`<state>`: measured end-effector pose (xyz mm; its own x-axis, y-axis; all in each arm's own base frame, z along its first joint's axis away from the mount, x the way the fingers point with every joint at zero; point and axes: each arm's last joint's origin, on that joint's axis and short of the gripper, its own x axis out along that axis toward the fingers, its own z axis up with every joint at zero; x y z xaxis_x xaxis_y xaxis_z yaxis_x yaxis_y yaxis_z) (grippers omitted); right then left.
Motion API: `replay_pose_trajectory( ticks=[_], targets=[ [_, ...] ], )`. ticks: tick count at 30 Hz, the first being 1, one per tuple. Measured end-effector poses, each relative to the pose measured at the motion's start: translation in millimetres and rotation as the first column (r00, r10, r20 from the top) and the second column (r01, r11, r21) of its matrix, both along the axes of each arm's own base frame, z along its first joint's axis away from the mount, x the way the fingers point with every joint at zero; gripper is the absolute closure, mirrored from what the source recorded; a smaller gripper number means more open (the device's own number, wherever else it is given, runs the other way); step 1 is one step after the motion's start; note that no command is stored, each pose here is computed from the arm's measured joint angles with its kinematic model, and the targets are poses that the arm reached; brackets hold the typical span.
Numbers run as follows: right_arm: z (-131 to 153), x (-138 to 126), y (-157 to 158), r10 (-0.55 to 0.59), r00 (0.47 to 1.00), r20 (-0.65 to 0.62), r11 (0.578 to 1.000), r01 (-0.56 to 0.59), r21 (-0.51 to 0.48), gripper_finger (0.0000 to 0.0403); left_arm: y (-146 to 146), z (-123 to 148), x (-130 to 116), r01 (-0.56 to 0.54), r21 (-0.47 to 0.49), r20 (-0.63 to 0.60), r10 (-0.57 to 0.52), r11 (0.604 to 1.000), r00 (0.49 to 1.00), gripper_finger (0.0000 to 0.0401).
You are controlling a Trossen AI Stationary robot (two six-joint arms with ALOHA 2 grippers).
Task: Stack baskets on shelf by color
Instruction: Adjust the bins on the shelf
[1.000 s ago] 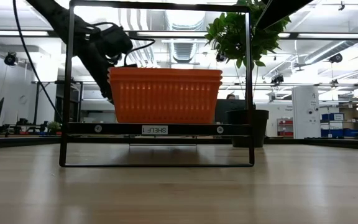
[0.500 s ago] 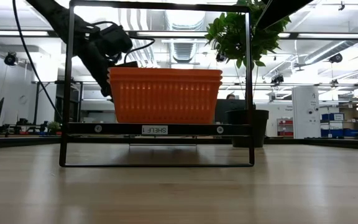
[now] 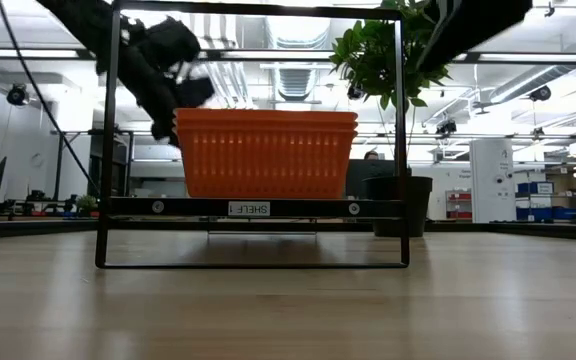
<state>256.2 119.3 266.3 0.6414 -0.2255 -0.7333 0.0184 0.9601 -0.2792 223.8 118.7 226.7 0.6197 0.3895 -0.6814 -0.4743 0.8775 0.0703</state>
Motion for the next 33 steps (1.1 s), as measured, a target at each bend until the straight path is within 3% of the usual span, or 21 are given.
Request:
replay_pose_trajectory(
  ticks=[7,13,19,26,30,33],
  targets=[
    [-12.9,1.9,-18.1,-0.165,0.986,0.039,0.982,0.168,-0.089,0.0394,-38.7,35.6,-13.5,0.110,0.075,0.169,-0.122,0.991,0.978,0.0401],
    [-13.0,21.5,-63.8,-0.292,0.956,0.017,0.955,0.292,-0.057,0.0394,-77.5,42.7,-17.5,0.224,0.171,0.389,-0.275,0.959,0.879,0.0401],
    [-18.0,44.5,-102.4,-0.302,0.953,-0.003,0.946,0.299,-0.125,0.0394,-88.2,43.2,-26.8,0.210,0.296,0.492,-0.337,0.932,0.803,0.0401],
    [-19.3,61.4,-123.7,-0.390,0.921,-0.013,0.919,0.388,-0.077,0.0394,-84.6,42.4,-33.5,0.118,0.388,0.447,-0.298,0.914,0.843,0.0401],
    [-16.2,57.3,-108.5,-0.362,0.932,-0.022,0.931,0.361,-0.061,0.0394,-73.8,36.8,-27.2,0.043,0.381,0.413,-0.212,0.924,0.886,0.0401],
    [-10.0,52.6,-92.8,-0.340,0.940,0.003,0.940,0.340,-0.032,0.0394,-59.5,28.4,-15.4,0.048,0.328,0.382,-0.179,0.944,0.907,0.0401]
  ],
)
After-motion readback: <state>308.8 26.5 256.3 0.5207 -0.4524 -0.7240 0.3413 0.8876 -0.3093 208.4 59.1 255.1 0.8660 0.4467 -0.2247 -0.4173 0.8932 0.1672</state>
